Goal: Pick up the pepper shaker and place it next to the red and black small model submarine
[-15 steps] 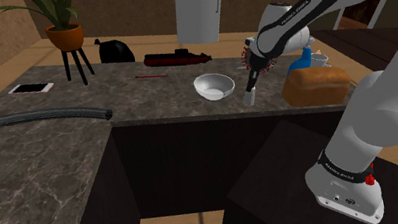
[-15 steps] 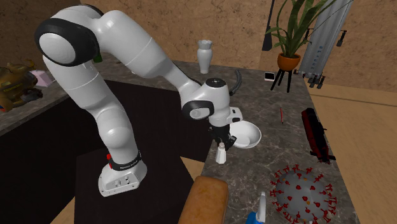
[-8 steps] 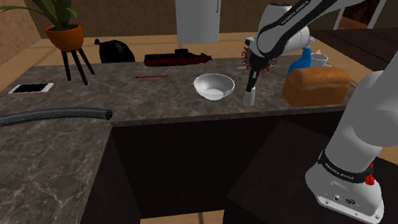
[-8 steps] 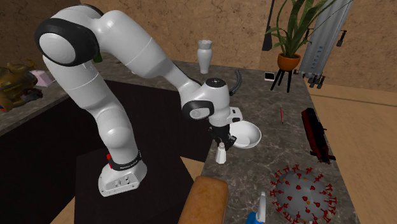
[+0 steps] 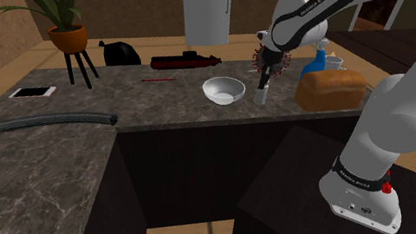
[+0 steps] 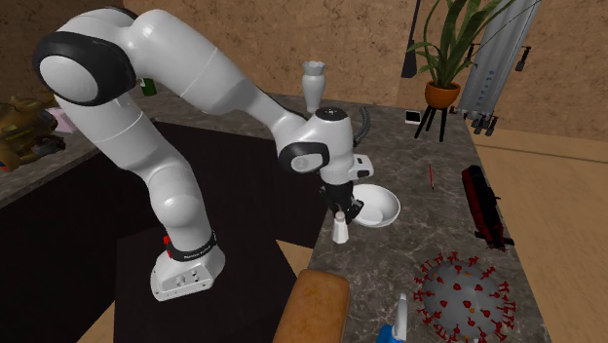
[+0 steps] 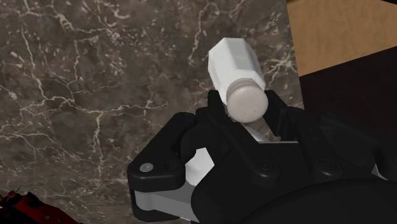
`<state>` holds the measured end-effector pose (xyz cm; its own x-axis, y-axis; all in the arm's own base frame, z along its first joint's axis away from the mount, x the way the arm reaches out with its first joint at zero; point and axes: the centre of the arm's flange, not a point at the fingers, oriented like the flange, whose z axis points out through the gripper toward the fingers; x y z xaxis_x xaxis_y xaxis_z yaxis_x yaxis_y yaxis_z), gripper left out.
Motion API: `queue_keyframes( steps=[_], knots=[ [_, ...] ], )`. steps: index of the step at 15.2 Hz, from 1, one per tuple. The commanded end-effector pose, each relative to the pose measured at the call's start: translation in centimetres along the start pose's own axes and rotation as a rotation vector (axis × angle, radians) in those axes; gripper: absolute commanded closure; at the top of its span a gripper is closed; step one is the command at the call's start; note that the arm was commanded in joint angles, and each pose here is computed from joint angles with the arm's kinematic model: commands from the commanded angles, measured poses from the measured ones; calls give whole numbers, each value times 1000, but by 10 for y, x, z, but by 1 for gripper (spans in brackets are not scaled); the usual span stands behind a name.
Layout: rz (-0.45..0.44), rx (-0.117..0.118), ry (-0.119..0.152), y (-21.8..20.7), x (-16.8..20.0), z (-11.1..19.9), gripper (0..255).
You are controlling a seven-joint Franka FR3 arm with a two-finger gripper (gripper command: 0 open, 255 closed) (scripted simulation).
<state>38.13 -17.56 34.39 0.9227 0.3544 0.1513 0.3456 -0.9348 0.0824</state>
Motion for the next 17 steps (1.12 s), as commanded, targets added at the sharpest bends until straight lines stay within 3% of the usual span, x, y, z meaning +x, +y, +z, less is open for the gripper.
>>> queue_keyframes(
  steps=[1, 17],
  knots=[
    [0, 0, -1, 0, 2, -11, 255],
    [0, 0, -1, 7, 15, -94, 255]
  ],
)
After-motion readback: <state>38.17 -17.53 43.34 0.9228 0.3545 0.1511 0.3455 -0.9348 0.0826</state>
